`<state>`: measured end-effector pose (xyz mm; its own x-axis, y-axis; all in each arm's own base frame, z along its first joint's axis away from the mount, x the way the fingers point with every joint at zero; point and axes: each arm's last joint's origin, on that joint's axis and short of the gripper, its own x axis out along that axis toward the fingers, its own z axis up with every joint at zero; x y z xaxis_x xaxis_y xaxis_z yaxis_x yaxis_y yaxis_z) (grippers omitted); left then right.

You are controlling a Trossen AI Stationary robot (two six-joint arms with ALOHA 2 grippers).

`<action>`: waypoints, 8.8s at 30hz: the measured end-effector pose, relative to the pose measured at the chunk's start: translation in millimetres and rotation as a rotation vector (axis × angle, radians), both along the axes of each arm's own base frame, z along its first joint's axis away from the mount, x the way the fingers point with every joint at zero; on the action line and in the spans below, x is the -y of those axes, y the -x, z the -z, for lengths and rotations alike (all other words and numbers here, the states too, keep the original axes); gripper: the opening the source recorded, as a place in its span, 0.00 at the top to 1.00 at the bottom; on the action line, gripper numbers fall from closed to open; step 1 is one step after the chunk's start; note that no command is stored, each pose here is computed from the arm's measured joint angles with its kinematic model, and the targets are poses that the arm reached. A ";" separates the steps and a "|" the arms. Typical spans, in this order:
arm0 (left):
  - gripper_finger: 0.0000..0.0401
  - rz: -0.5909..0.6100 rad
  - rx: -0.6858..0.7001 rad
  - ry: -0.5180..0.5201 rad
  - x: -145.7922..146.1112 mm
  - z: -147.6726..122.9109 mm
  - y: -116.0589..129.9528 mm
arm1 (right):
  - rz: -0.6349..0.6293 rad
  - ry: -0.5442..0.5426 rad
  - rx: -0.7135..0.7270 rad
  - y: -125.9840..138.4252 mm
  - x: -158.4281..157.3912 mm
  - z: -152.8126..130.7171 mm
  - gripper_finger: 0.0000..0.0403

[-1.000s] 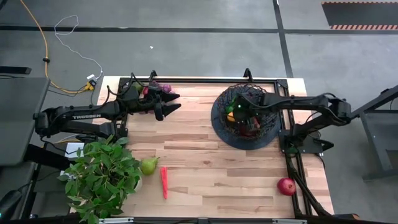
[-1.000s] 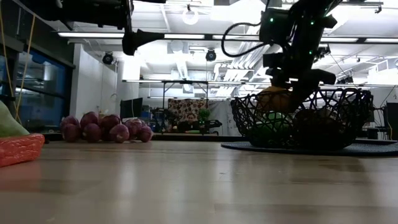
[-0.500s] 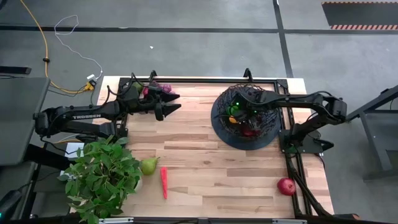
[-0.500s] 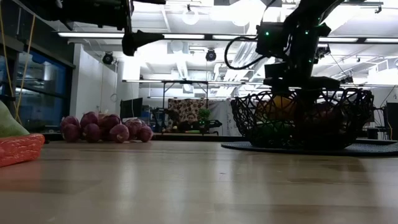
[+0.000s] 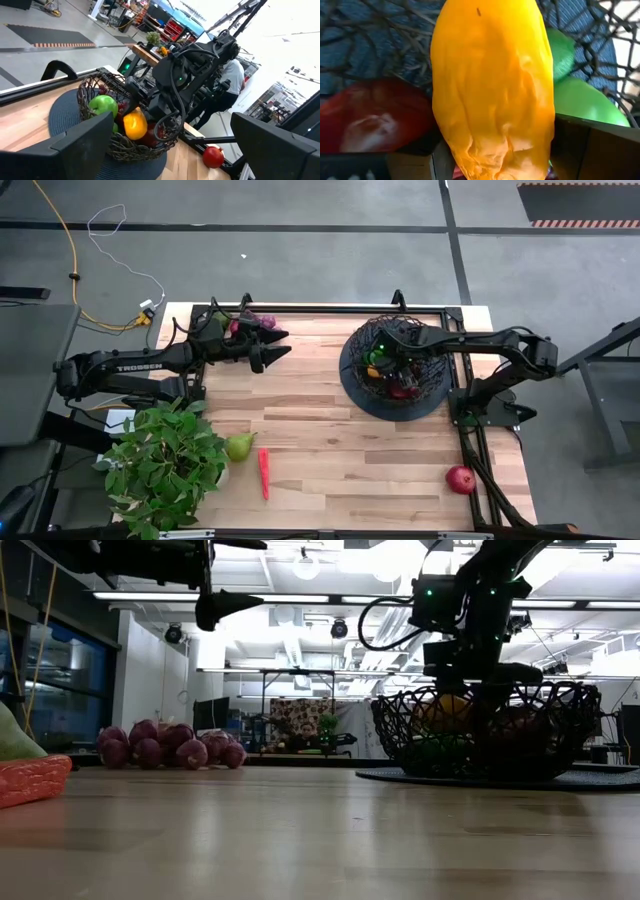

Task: Build produce basket
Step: Put the yellow mango into the black wire basket, then put the green pear into the black wire basket

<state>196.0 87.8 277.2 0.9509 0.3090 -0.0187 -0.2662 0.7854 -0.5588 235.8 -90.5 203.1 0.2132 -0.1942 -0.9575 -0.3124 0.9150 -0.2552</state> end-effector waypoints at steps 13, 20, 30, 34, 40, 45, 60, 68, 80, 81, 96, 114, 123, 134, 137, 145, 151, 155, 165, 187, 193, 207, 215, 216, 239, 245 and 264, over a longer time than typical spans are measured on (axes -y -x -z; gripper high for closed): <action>0.03 0.000 0.000 0.001 0.0 0.1 0.0 | -0.001 -0.004 0.004 -0.2 -0.1 0.1 0.30; 0.03 0.000 0.000 0.000 0.0 0.1 0.0 | 0.010 0.060 -0.043 0.8 -0.7 -3.3 0.20; 0.03 0.000 0.000 0.001 0.0 0.1 0.0 | 0.215 -0.085 0.015 3.6 12.9 -73.1 0.18; 0.03 0.000 0.000 0.000 -0.1 0.1 0.0 | 0.364 -0.282 0.262 20.8 19.5 -104.4 0.18; 0.03 0.001 -0.008 -0.022 0.0 0.2 0.0 | 0.450 -0.444 0.714 51.0 10.7 -118.5 0.18; 0.03 0.001 -0.008 -0.025 0.0 0.1 0.0 | 0.509 -0.553 1.070 63.8 -4.1 -105.8 0.18; 0.03 0.022 0.084 -0.213 10.2 -32.6 19.7 | 0.497 -0.850 1.801 66.9 -29.6 -98.0 0.18; 0.03 0.028 0.099 -0.143 18.0 -38.5 36.4 | 0.497 -0.847 1.757 62.4 -34.7 -93.6 0.18; 0.03 0.022 0.097 -0.124 19.2 -38.6 39.0 | 0.292 -0.702 1.713 59.1 -45.9 -92.9 0.18; 0.03 0.022 0.097 -0.124 19.2 -38.6 39.0 | 0.290 -0.701 1.713 59.0 -46.3 -92.9 0.18; 0.03 0.013 0.091 -0.082 18.4 -36.7 38.0 | 0.317 -0.686 1.715 58.8 -45.7 -92.1 0.18; 0.03 0.221 -1.052 0.424 74.4 29.3 -3.0 | 0.359 -0.680 1.645 56.8 -45.1 -85.0 0.18; 0.03 0.180 -1.326 0.448 115.2 74.9 -27.4 | 0.370 -0.686 1.632 56.5 -45.0 -83.7 0.18; 0.04 0.096 -1.493 0.444 134.7 117.7 -42.2 | 0.380 -0.685 1.612 56.0 -44.9 -81.8 0.18; 0.07 0.079 -1.489 0.436 135.1 123.3 -46.0 | 0.383 -0.685 1.607 55.9 -44.9 -81.2 0.18; 0.22 0.077 -1.540 0.408 135.4 135.2 -48.6 | 0.400 -0.710 1.603 55.9 -44.9 -81.0 0.18; 0.38 0.088 -1.561 0.392 135.8 141.5 -50.9 | 0.406 -0.705 1.606 55.9 -44.7 -81.0 0.18; 0.47 0.106 -1.546 0.381 136.2 141.9 -52.8 | 0.428 -0.689 1.617 56.1 -43.9 -81.0 0.18; 0.70 0.131 -1.537 0.363 136.5 142.0 -54.2 | 0.432 -0.686 1.619 56.1 -43.8 -81.1 0.18; 0.99 0.178 -1.552 0.306 129.9 133.8 -49.2 | 0.437 -0.685 1.610 55.9 -43.8 -80.2 0.18; 1.00 0.176 -1.509 0.327 121.8 120.3 -46.2 | 0.442 -0.684 1.600 55.7 -43.7 -79.5 0.18; 1.00 0.084 -1.275 0.322 89.7 67.9 -35.2 | 0.445 -0.686 1.599 55.7 -43.7 -79.3 0.18; 1.00 0.014 -1.114 0.188 56.6 18.7 -45.5 | 0.472 -0.692 1.613 55.9 -43.1 -79.9 0.18; 1.00 0.004 -1.090 0.163 52.0 11.2 -47.5 | 0.477 -0.700 1.614 56.0 -43.1 -80.0 0.18; 1.00 -0.031 -0.391 -0.283 24.8 -80.5 -45.0 | 0.415 -0.762 1.646 55.7 -49.2 -85.6 0.18; 1.00 -0.060 -0.244 -0.234 27.4 -56.8 -34.4 | 0.401 -0.779 1.637 54.3 -55.9 -85.6 0.18; 1.00 -0.012 -0.121 -0.235 32.2 -43.3 -22.6 | 0.197 -0.786 1.534 50.7 -78.5 -82.1 0.18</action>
<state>218.5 55.6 320.5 0.9424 0.3293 -0.0583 -0.3298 0.8864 -0.3250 185.2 -12.0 285.2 0.9775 0.0475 0.2056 -0.1091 0.9477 0.2999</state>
